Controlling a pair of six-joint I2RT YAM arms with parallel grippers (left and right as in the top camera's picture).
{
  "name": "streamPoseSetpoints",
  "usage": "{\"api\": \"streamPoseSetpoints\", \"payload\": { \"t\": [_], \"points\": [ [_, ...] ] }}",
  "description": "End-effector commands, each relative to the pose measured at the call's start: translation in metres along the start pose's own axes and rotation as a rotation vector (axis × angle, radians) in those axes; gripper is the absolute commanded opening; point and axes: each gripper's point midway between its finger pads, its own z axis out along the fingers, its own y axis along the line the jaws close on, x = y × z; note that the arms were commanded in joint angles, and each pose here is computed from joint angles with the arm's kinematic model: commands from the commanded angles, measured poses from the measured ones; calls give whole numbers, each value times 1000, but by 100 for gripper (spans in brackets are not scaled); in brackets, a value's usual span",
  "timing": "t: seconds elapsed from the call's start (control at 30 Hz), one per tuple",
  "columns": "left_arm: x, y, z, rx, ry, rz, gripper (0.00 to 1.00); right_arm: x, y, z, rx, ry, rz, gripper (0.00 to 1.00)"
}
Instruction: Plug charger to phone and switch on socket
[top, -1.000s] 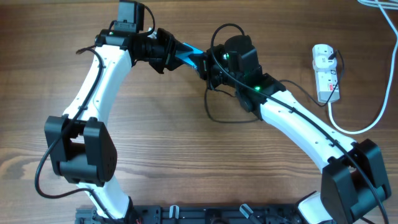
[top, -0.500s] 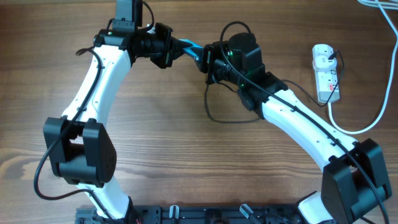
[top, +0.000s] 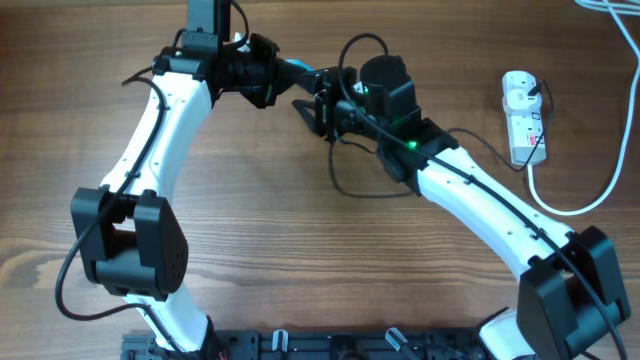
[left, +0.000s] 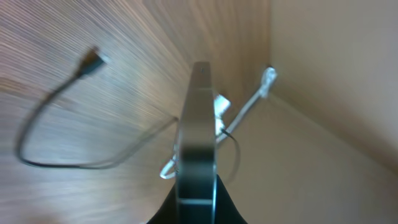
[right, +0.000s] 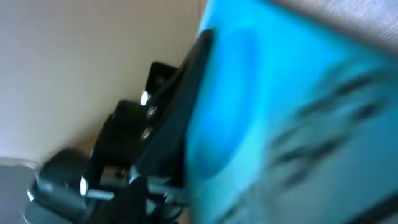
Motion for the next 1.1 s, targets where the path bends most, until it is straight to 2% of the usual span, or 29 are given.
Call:
{"api": "streamPoseSetpoints", "payload": {
  "t": [0.0,0.07,0.13,0.2,0.23,0.37,0.43,0.5,0.53,0.63,0.83,1.07],
  "points": [
    [-38,18,-16,-104,-184,186,4,7,18,-8,-35,3,-303,71],
    [-53,31,-25,-168,-234,279,4,0,4,-8,25,-16,-413,82],
    [-57,38,-31,-199,-225,355,4,-10,-14,-11,107,-32,-542,87],
    [-61,50,-39,-229,-212,366,4,-19,-35,-15,207,-15,-800,86],
    [-65,55,-44,-241,-212,353,4,-27,-47,-19,266,-16,-883,81],
    [-67,50,-56,-161,-147,440,4,-46,-82,-37,438,44,-1054,75],
    [-61,43,-62,-82,-86,497,4,-47,-91,-42,475,82,-1089,70],
    [-59,38,-69,-19,-53,498,4,-46,-92,-46,496,103,-1114,58],
    [-60,35,-74,14,-42,490,4,-46,-88,-46,494,98,-1128,57],
    [-58,24,-87,123,0,470,4,-49,-71,-49,527,71,-1163,57],
    [-68,25,-100,151,2,215,4,-67,-42,-35,605,26,-1216,52],
    [-62,17,-101,194,33,210,4,-103,-62,2,691,68,-1223,49]
  ]
}}
